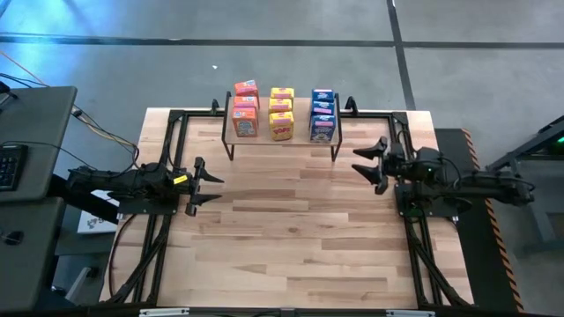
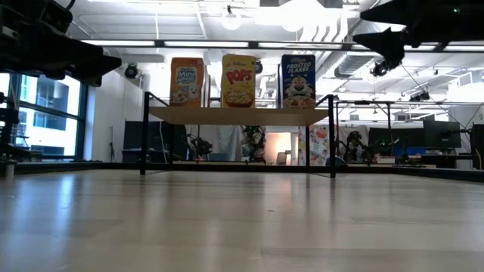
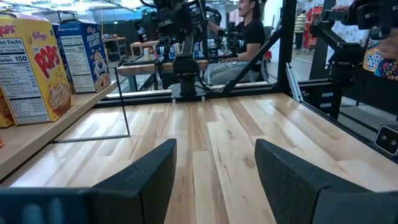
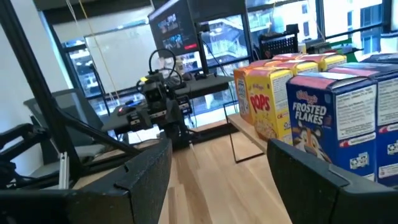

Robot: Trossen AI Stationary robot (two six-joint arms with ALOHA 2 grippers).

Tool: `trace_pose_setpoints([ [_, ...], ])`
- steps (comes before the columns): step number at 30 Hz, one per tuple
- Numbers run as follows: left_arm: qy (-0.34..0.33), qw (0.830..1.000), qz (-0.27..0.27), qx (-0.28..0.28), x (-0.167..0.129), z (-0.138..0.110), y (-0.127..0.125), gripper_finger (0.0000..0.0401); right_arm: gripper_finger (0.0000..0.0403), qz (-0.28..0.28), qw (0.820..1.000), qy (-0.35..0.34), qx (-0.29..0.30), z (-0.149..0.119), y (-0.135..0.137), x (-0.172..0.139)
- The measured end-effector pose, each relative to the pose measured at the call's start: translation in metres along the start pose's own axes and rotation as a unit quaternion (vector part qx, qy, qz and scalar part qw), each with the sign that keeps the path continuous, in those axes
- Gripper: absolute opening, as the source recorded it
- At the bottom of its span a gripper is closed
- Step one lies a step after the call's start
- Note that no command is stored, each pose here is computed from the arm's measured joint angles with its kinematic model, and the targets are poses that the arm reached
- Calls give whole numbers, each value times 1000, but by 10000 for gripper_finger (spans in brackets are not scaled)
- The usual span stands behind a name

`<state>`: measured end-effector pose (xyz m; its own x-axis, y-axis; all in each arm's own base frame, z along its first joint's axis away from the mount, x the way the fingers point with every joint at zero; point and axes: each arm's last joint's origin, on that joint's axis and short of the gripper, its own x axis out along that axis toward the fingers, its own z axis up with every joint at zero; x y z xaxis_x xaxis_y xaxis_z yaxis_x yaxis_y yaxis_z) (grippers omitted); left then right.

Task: Stack cereal on shelf
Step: Return to Home Position

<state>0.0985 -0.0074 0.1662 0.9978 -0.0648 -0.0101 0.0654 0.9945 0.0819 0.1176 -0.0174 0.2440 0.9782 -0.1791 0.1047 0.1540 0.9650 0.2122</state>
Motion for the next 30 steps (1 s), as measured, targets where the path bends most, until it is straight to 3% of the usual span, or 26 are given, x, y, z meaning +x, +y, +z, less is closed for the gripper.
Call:
trace_pose_setpoints([
  [15, 0, 1000, 0, 0, 0, 0, 0, 210, 257, 52, 998, -43, 0, -20, 0, -25],
  [30, 0, 1000, 0, 0, 0, 0, 0, 210, 257, 55, 998, -42, 1, -52, -7, -31],
])
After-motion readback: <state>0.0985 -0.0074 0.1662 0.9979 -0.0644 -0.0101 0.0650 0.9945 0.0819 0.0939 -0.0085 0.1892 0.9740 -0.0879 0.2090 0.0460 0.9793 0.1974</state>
